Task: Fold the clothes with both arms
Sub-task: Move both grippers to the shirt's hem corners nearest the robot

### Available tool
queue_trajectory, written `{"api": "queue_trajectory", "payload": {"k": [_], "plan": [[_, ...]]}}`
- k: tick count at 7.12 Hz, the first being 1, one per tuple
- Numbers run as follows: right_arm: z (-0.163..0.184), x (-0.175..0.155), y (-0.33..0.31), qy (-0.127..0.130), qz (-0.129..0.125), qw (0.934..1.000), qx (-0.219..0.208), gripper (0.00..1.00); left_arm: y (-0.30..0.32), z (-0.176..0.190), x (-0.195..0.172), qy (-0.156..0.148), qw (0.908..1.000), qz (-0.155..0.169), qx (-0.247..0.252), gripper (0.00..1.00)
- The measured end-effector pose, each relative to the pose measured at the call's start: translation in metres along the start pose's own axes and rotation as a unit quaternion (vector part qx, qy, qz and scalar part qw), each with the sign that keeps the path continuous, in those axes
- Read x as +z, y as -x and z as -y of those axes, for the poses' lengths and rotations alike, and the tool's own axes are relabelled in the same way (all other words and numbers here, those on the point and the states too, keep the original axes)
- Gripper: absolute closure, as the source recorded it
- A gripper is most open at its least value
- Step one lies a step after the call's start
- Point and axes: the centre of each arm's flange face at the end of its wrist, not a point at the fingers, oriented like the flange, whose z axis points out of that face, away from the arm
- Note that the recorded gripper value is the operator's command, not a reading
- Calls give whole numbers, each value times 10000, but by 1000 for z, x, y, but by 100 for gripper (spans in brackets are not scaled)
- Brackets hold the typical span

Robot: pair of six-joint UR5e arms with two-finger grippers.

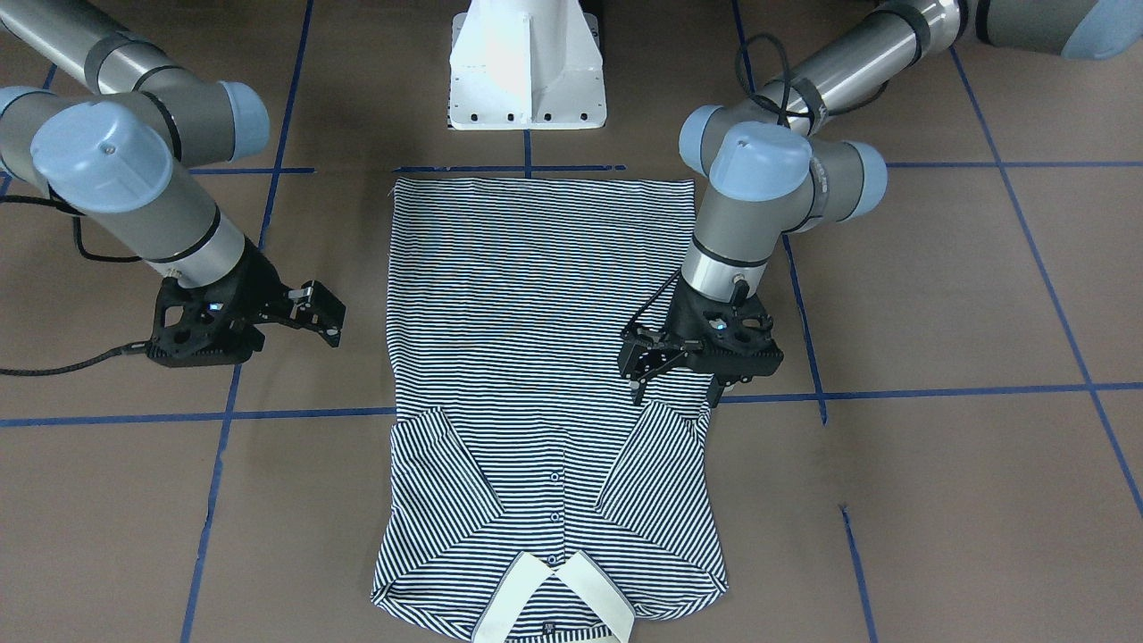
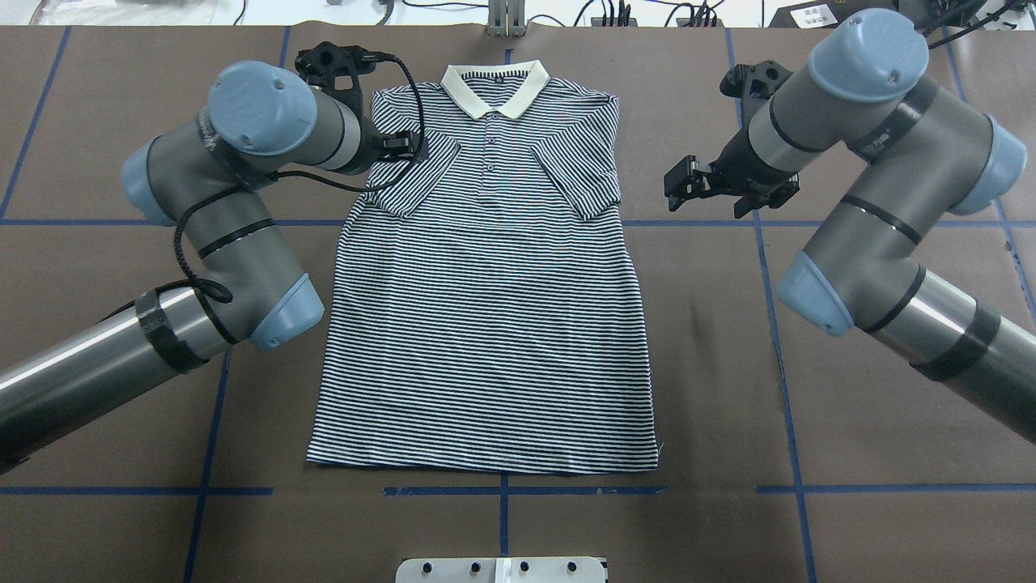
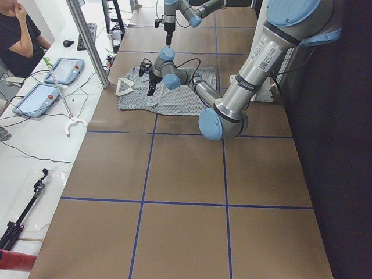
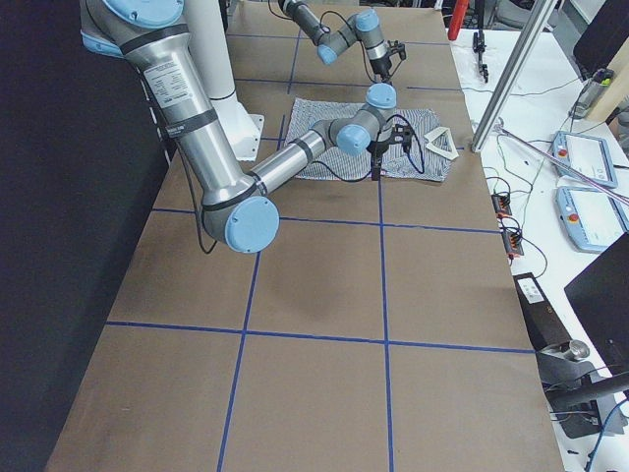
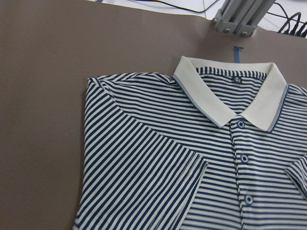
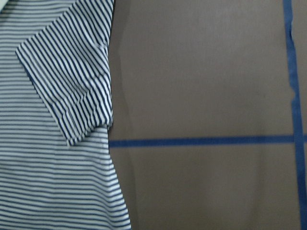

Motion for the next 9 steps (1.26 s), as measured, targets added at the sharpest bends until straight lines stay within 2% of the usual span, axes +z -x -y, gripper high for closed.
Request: {"api": "queue_trajectory", "payload": {"k": [2, 4, 5, 6, 9], "plan": [[-110, 23, 27, -75, -66, 9991, 423, 0, 27, -36, -58, 476, 9983, -260, 203, 0], [-211, 48, 62, -198, -71, 9953, 942, 0, 39, -54, -91, 608, 9968, -455, 238, 0], [-243, 59, 68, -203, -132, 9948, 986, 0, 41, -57, -95, 629, 9967, -465, 235, 0], [-260, 68, 66, -182, -212, 9949, 967, 0, 41, -58, -96, 639, 9966, -467, 233, 0], [-277, 90, 48, -90, -510, 9943, 928, 2, 37, -58, -99, 642, 9963, -517, 236, 0]]}}
